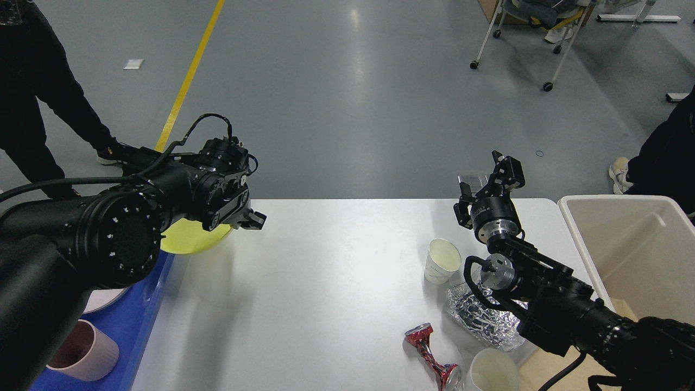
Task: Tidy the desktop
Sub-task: 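Lift the yellow plate and place it onto the pink plate in the tray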
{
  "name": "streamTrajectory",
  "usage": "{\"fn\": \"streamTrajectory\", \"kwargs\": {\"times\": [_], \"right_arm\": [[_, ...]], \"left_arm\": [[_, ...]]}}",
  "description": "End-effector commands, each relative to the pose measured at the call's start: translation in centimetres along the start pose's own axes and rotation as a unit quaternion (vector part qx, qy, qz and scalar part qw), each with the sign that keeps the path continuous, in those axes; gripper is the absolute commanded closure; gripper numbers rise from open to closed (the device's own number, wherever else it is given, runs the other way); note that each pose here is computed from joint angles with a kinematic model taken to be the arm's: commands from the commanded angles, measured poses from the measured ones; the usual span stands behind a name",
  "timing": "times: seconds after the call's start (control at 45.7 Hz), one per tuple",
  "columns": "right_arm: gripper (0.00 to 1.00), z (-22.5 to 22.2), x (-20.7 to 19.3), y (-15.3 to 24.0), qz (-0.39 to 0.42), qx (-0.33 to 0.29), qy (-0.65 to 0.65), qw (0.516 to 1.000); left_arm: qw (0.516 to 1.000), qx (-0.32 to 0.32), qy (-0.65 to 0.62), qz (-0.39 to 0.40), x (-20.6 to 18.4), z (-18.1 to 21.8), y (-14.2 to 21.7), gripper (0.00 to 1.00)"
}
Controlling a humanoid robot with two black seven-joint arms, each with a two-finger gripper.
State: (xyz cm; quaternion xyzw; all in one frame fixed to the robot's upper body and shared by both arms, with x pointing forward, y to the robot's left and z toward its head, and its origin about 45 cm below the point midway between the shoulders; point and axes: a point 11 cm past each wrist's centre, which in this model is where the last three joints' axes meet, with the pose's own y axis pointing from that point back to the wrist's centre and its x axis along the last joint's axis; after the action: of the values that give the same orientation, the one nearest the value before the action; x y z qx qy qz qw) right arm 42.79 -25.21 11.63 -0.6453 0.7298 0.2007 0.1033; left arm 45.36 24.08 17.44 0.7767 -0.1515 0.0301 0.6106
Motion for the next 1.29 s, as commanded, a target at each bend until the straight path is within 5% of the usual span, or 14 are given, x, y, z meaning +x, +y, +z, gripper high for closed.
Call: {"fn": "streamTrajectory", "kwargs": {"times": [0.0,0.548,1.27], "right_arm": [[0.0,0.0,0.0,0.0,0.0,0.0,0.0,1.0],[0.0,0.0,0.1,0.0,0.001,0.0,0.0,1.0],[0.0,0.0,0.1,0.0,0.001,0.0,0.0,1.0]], "left_arm": [[0.998,-0.003,0.037,-0.047,-1.4,-3.0,-0.3,1.0],[0.987,0.061,0.139,-0.043,-7.1,-14.5,-3.9,1.0],[0.986,0.082,0.146,-0.012,-8.6,-15.7,-5.9,1.0]]}}
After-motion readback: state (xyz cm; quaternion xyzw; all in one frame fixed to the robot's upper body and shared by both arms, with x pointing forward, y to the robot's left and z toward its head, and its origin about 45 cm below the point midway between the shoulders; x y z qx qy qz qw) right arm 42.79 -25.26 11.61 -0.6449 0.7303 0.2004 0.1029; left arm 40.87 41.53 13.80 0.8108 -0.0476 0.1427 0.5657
